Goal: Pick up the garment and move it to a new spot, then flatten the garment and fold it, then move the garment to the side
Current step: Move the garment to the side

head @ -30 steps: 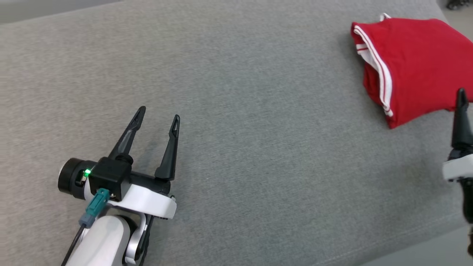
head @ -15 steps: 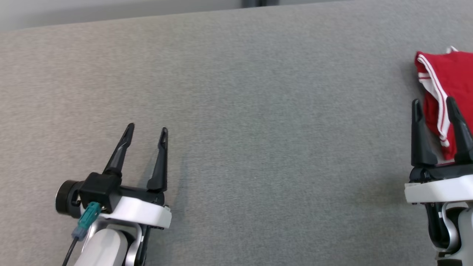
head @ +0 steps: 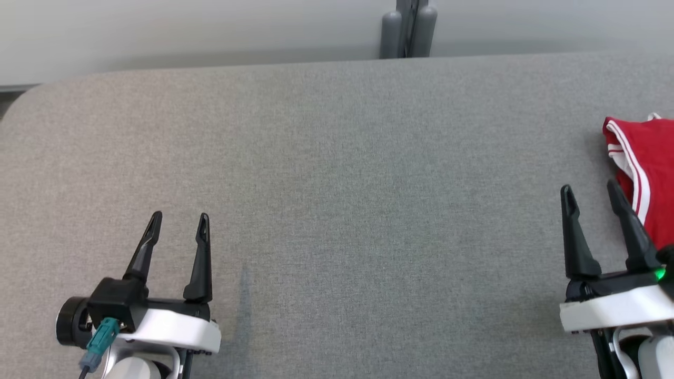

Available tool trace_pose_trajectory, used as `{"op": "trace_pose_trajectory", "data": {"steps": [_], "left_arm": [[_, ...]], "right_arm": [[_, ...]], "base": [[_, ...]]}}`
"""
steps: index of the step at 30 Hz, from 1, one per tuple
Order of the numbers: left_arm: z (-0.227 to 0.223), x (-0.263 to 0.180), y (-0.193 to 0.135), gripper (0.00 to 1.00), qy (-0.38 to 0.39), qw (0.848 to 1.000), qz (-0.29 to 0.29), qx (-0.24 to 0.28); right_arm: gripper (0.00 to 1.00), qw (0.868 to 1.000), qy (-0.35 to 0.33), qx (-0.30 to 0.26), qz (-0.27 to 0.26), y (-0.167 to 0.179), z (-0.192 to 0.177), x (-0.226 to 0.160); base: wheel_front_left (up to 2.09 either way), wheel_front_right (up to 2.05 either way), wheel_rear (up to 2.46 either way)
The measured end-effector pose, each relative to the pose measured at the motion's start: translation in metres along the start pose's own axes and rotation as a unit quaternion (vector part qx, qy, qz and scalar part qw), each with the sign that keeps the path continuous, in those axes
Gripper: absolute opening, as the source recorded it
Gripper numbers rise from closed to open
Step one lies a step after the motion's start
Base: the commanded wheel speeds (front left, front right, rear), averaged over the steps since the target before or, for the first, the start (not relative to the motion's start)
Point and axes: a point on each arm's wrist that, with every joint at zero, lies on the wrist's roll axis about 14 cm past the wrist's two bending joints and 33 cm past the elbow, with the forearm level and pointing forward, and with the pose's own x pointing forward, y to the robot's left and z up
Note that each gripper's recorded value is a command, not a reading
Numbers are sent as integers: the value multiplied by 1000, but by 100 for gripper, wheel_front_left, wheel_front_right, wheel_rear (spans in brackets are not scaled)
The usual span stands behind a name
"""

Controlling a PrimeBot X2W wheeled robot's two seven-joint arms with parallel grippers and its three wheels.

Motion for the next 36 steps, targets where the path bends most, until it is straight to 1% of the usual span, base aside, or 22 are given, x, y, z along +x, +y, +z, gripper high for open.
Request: {"op": "trace_pose_trajectory", "data": {"steps": [5,21,36], "left_arm": [[5,-16,4,100,2,1000,7,2],[12,-57,15,100,12,1000,21,10],[15,-61,14,100,16,1000,17,13]], "right_arm": [[100,1000,3,-2,1,4,6,-18],[100,1000,20,-10,-21,0,13,-64],[100,999,23,-16,-25,0,17,-70]], "base": [[0,0,0],[0,0,0],[0,0,0]]}}
